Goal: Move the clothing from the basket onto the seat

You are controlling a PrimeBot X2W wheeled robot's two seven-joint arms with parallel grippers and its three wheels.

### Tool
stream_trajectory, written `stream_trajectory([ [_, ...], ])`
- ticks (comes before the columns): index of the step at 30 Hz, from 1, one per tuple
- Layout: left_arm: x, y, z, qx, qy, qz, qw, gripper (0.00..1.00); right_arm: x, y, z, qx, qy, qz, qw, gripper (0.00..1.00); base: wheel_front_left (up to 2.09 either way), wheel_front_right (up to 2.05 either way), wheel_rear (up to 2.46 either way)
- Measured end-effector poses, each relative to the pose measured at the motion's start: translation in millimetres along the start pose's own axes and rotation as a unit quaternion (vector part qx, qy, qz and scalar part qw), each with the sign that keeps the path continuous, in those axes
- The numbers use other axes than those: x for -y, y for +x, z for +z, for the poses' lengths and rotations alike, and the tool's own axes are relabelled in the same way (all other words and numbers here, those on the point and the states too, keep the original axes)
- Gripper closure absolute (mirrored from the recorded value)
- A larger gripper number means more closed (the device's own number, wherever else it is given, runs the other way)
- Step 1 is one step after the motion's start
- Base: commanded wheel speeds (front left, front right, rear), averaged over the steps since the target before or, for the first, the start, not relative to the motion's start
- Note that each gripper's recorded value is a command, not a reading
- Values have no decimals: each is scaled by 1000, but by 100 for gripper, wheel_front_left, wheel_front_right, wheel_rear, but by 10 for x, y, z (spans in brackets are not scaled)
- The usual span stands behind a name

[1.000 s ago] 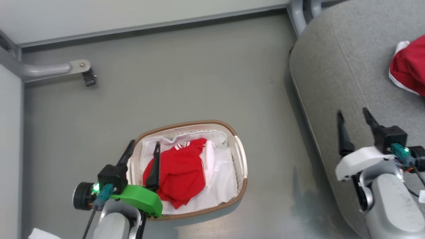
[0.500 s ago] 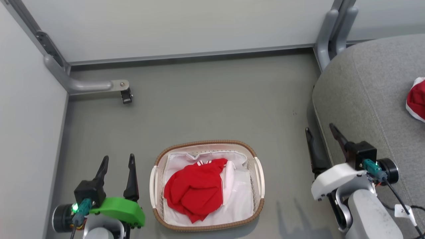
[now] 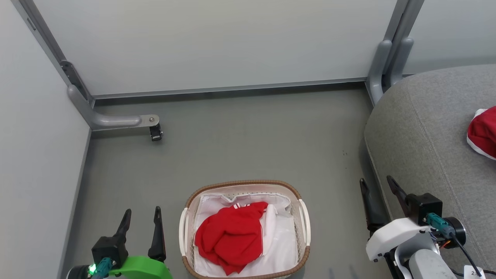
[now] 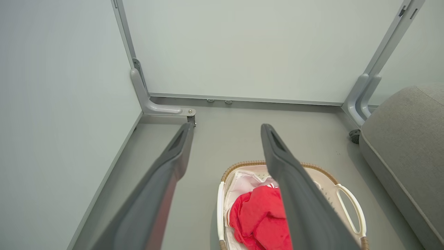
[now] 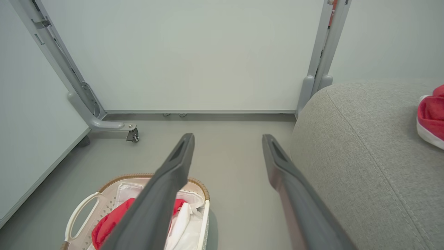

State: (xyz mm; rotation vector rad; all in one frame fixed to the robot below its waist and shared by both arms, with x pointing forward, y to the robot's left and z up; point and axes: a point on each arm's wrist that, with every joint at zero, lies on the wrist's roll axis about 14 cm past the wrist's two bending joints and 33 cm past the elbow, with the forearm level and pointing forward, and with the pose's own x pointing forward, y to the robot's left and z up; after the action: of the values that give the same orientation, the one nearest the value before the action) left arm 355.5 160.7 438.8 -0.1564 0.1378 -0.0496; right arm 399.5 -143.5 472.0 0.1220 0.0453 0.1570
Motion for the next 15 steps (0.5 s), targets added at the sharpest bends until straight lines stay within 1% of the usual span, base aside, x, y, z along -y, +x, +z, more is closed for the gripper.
stream_trajectory([
  [9, 61, 38, -78, -13, -2, -9, 1000, 0, -20, 46, 0, 1, 4, 4, 1000, 0, 0, 0, 0],
  [11, 87, 73, -100, -17, -9, -13, 1000, 0, -31, 88, 18, 4, 4, 6, 1000, 0, 0, 0, 0],
  [15, 219, 220, -146, -26, -10, -37, 999, 0, -55, 220, 71, 13, 3, 13, 1000, 0, 0, 0, 0],
])
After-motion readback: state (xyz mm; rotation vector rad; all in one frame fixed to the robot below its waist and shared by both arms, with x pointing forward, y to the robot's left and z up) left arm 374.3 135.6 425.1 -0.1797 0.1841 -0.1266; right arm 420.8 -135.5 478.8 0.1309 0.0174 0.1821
